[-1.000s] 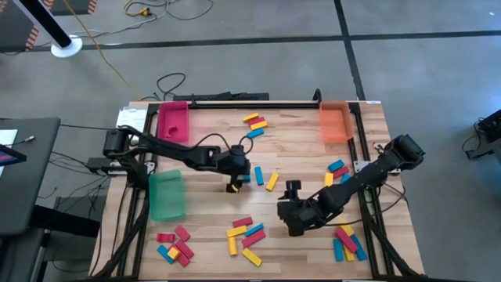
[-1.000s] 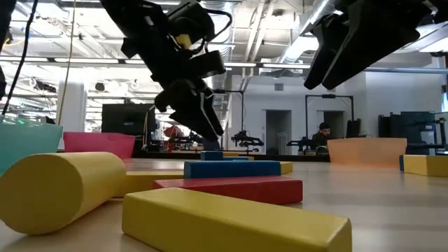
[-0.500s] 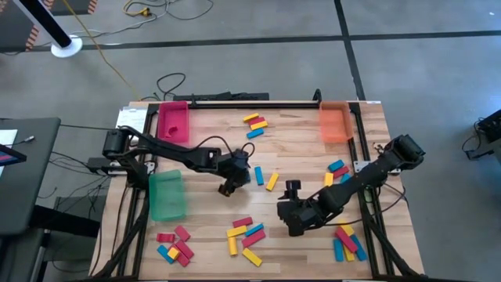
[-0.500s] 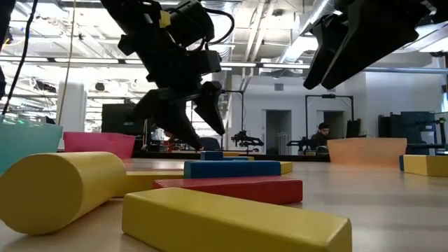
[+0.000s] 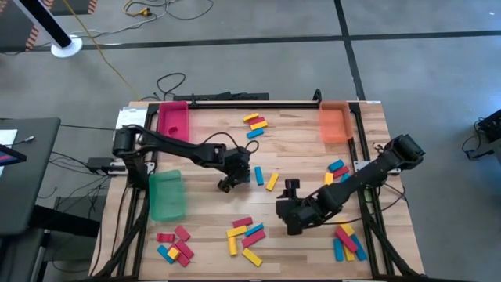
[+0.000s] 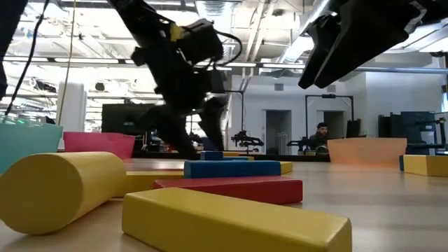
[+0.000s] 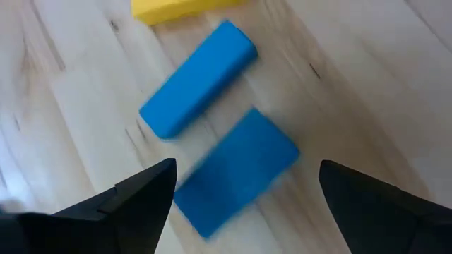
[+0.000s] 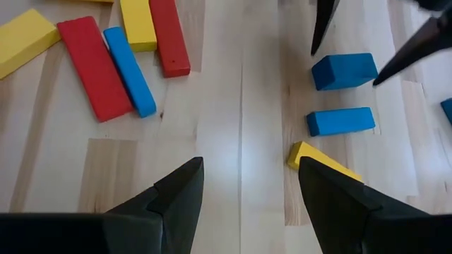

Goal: Sort blocks
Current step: Put the blue block into the orange bin

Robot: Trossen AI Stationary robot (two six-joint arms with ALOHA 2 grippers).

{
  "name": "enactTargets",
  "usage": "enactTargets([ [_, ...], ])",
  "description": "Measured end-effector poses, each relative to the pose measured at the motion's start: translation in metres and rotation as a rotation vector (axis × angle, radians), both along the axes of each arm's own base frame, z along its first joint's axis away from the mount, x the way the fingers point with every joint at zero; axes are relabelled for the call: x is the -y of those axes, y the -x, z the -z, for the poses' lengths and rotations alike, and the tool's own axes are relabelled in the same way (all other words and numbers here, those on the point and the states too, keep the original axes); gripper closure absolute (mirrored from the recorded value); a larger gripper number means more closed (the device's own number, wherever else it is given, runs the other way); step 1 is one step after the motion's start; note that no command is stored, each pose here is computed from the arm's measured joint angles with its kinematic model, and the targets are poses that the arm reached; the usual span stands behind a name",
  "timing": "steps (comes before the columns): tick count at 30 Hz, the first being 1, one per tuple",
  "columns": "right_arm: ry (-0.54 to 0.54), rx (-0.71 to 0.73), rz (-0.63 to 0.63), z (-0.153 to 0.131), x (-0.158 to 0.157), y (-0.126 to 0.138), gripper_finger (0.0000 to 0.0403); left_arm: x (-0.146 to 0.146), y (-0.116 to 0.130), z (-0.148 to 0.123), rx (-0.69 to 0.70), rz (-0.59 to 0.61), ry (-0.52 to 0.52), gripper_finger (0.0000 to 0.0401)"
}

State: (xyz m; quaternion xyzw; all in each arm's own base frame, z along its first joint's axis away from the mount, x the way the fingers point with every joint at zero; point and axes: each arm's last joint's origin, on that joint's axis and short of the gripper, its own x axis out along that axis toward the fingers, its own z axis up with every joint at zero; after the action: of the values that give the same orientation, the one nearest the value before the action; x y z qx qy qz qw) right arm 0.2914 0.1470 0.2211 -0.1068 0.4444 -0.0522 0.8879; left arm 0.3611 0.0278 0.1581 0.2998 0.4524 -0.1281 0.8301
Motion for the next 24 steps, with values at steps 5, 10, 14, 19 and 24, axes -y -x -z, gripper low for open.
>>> enactTargets([
  [5, -0.001, 0.004, -0.002, 0.0, 0.0, 0.0, 0.0154, -0.001, -0.017, 0.006, -0.076, 0.005, -0.033, 0.0063],
  [10, 0.0, 0.002, -0.005, 0.0, -0.001, 0.0, 0.0154, -0.002, -0.028, 0.014, -0.208, 0.021, -0.022, 0.0098],
  [14, 0.0, 0.001, -0.005, 0.0, -0.001, 0.0, 0.0154, -0.002, -0.03, 0.016, -0.257, 0.03, -0.016, 0.0168],
  [19, -0.001, 0.004, -0.005, 0.0, -0.001, 0.0, 0.0154, -0.002, -0.031, 0.008, -0.26, 0.038, -0.021, 0.0275],
  [24, -0.004, 0.011, 0.011, 0.0, -0.001, 0.0, 0.0154, -0.002, -0.032, 0.001, -0.283, 0.026, -0.034, 0.0276],
])
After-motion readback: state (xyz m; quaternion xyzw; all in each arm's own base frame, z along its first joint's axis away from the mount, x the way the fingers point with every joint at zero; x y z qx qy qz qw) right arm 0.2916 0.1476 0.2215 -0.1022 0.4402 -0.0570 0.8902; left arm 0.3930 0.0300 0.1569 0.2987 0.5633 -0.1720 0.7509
